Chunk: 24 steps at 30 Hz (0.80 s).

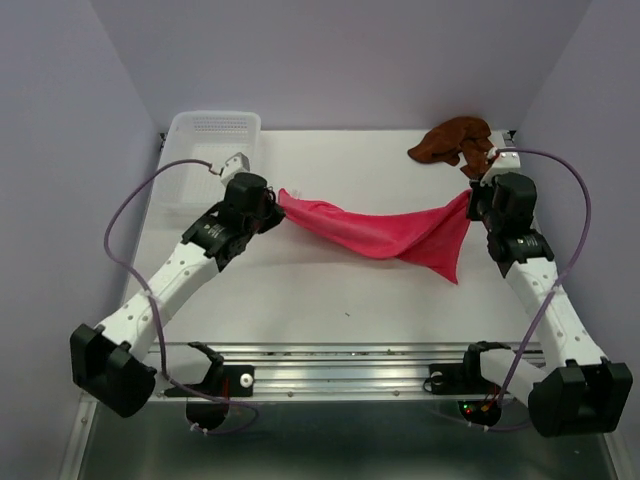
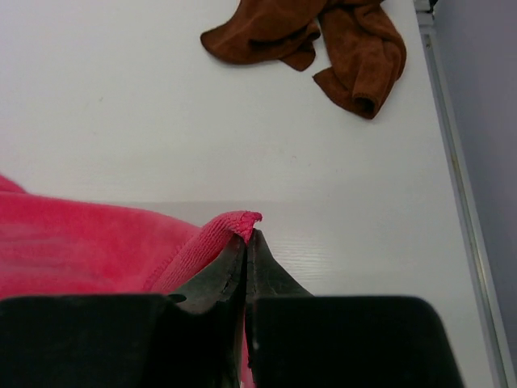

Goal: Roll the towels
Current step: Flatten the towel

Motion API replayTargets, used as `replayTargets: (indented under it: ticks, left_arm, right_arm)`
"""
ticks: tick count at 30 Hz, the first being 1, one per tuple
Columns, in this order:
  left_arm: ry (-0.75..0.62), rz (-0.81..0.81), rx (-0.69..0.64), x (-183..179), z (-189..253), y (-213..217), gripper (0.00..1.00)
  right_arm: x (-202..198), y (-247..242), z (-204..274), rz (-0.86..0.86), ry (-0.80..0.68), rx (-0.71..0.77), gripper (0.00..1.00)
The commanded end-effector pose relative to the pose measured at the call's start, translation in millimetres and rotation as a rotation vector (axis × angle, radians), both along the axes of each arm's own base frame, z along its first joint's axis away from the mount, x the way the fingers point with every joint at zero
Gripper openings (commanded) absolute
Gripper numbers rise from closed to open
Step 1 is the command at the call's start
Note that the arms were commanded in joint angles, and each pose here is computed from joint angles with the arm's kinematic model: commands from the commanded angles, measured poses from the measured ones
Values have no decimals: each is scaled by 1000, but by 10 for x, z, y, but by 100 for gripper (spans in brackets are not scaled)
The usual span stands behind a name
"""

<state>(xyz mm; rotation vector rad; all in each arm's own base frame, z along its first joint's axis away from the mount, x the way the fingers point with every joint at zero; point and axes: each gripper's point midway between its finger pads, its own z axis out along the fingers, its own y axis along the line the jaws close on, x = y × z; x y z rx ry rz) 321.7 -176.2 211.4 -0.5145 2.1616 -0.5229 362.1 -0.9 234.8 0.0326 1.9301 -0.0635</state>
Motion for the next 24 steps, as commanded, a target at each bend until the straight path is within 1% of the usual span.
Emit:
replayTargets:
  ticks: [1,2,3,4,6,7,8,9,10,13,14,17,18,20,21,24]
  left_arm:
    - [-210,65,-12,-23,870,263,0]
    - [-268,94,-20,-36,1119,341,0]
    - [-309,110,-31,-75,1286,403,0]
    - [-379,158,-54,-158,1580,546,0]
    - [-427,202,-56,-271,1807,708,0]
    - [-477,257,-75,-366,2025,862,0]
    - [-494,285,-75,-422,2101,950,0]
    - [-492,311,-68,-490,2124,1038,0]
    - [-521,338,-95,-582,2256,1125,0]
    - [-546,376,-111,-738,2361,1275,0]
    - [-548,390,-115,-764,2374,1310,0]
    - [-538,439,-114,-859,2346,1438,0]
    - [-523,457,-100,-894,2297,1489,0]
    - [-504,487,-78,-904,2201,1550,0]
    - [-499,484,-89,-900,2164,1531,0]
    - [-437,441,-60,-745,1843,1368,0]
  right_arm:
    - [-152,-63,803,-27,-191,-8,2]
    - [-254,-73,1025,-30,-245,-4,3]
    - [-315,-74,1138,-29,-273,-4,2]
    - [-373,-61,1240,-17,-298,-7,2]
    - [-512,-74,1425,-15,-341,-20,3]
    - [-661,-114,1640,-33,-397,-23,2]
    - [-742,-155,1730,-57,-418,-19,2]
    - [-827,-185,1740,-70,-404,-27,2]
    - [-978,-237,1920,-95,-442,-33,2]
    - [-1206,-339,2027,-156,-457,-20,2]
    - [-1326,-383,2120,-187,-487,2,2]
    - [-1459,-424,2105,-214,-475,13,1]
    - [-1511,-427,2090,-228,-471,48,1]
    - [-1529,-469,2037,-259,-449,58,2]
    - [-1473,-474,1919,-269,-407,61,1]
    - [-1305,-541,1612,-327,-311,56,1]
